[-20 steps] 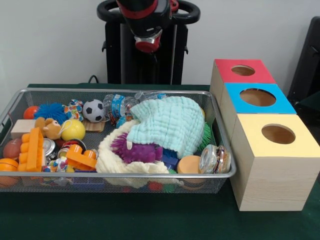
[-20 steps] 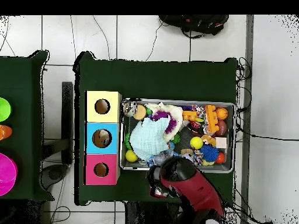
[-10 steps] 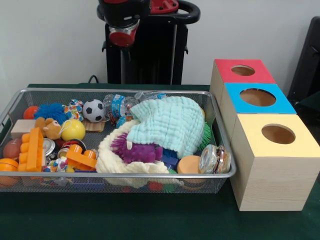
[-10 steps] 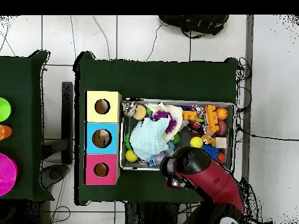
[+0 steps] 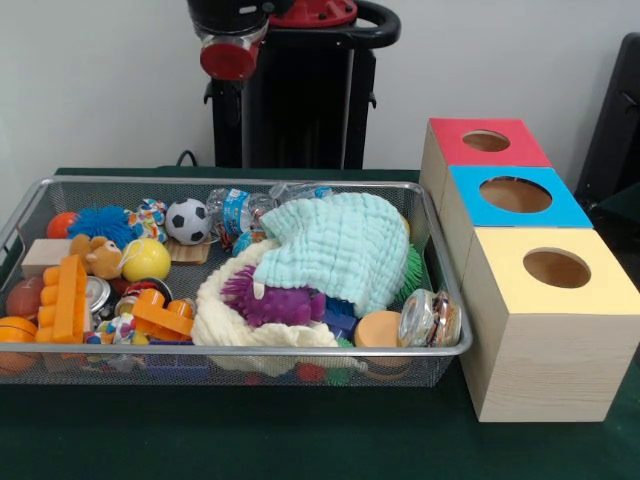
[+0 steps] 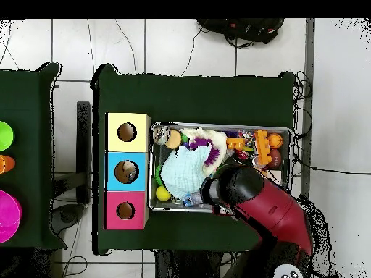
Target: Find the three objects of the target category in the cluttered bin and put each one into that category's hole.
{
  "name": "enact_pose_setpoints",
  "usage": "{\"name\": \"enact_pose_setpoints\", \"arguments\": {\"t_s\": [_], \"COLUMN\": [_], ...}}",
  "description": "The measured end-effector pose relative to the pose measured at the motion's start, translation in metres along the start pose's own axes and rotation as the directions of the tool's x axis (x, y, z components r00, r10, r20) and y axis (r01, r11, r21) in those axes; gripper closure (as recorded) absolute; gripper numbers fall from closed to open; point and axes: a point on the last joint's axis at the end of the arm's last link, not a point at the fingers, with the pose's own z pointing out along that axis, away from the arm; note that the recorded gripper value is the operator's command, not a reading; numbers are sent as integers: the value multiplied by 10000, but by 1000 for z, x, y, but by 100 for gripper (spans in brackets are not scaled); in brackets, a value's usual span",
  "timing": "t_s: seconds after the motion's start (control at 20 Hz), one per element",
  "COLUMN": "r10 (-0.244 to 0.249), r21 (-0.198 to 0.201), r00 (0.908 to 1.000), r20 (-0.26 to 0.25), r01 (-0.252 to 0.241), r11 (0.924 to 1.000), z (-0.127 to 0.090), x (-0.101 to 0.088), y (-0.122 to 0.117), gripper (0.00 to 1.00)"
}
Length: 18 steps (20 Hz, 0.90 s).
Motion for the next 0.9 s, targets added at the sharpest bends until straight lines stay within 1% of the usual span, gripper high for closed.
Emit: {"name": "enact_pose_setpoints", "arguments": {"t_s": [0.15, 0.35, 0.5, 0.7, 0.75, 0.85, 0.9], "r10": [-222, -480, -635, -802, -809, -783, -746], "r21": [-191, -410, -656, -1190, -1498, -1715, -1896], "r00": [9996, 9978, 9953, 9892, 9855, 9828, 9805], "r20": [174, 460, 732, 1229, 1493, 1670, 1815], "r01": [225, 499, 684, 950, 1034, 1071, 1093], "r11": [9996, 9979, 9955, 9883, 9833, 9793, 9758], "z": [-7, -8, -8, -8, -5, -1, 3], "x": [9, 22, 30, 42, 46, 47, 48], "y": [7, 11, 15, 24, 28, 31, 33], "gripper": [0, 0, 0, 0, 0, 0, 0]}}
